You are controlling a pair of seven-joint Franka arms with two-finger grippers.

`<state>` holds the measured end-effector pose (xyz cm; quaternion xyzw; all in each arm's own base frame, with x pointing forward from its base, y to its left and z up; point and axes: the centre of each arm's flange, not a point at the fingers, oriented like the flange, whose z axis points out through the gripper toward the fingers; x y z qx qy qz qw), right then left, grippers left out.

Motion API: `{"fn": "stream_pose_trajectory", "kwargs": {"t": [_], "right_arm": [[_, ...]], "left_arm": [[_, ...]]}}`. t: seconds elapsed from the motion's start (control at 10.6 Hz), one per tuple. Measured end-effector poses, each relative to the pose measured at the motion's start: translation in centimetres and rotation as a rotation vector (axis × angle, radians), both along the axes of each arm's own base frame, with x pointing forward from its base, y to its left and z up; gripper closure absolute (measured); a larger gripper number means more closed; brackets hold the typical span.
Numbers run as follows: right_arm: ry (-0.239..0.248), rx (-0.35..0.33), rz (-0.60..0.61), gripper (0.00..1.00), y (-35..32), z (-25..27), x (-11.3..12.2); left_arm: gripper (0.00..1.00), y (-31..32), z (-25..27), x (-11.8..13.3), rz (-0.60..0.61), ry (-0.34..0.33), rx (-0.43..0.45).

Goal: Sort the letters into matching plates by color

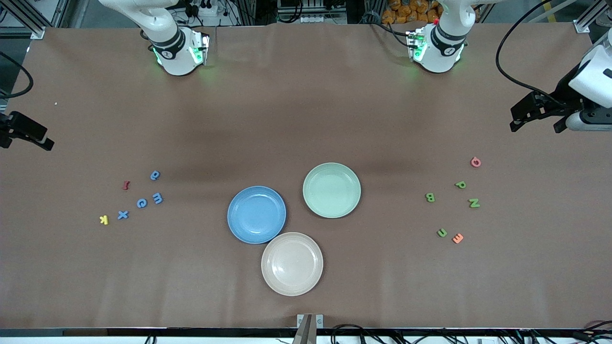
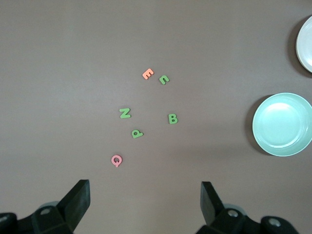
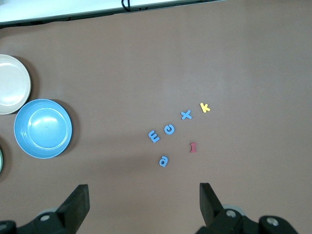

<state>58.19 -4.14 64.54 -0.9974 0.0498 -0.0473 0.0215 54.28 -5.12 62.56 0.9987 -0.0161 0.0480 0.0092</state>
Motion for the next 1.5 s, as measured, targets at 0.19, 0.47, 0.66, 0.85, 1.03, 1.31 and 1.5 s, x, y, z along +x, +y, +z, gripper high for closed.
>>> {"fn": "stream_pose_trajectory", "kwargs": {"t": [0.19, 0.47, 0.66, 0.85, 1.03, 1.31, 1.5], "right_arm": [[0.002, 0.000, 0.000, 0.00, 0.0, -0.1, 0.1], [0.003, -0.001, 0.000, 0.00, 0.0, -0.2, 0.1], [0.005, -0.009, 0.001, 0.00, 0.0, -0.3, 0.2], [0.010, -0.013, 0.002, 0.00, 0.0, -0.6, 0.4], [0.019, -0.015, 0.007, 0.00, 0.3, -1.2, 0.7], [0.036, -0.019, 0.013, 0.00, 0.6, -2.3, 1.2], [0.045, -0.019, 0.014, 0.00, 0.7, -2.8, 1.3]], "left_arm": [[0.00, 0.0, 0.0, 0.0, 0.000, 0.002, 0.000], [0.00, 0.0, -0.1, -0.1, -0.001, 0.005, 0.000], [0.00, 0.0, -0.1, 0.0, -0.001, 0.007, 0.001], [0.00, 0.0, -0.3, 0.1, 0.000, 0.010, 0.000], [0.00, 0.1, -0.4, 0.1, 0.001, 0.012, 0.000], [0.00, 0.1, -0.5, 0.2, 0.002, 0.013, 0.000], [0.00, 0.1, -0.5, 0.2, 0.002, 0.014, 0.000]]}}
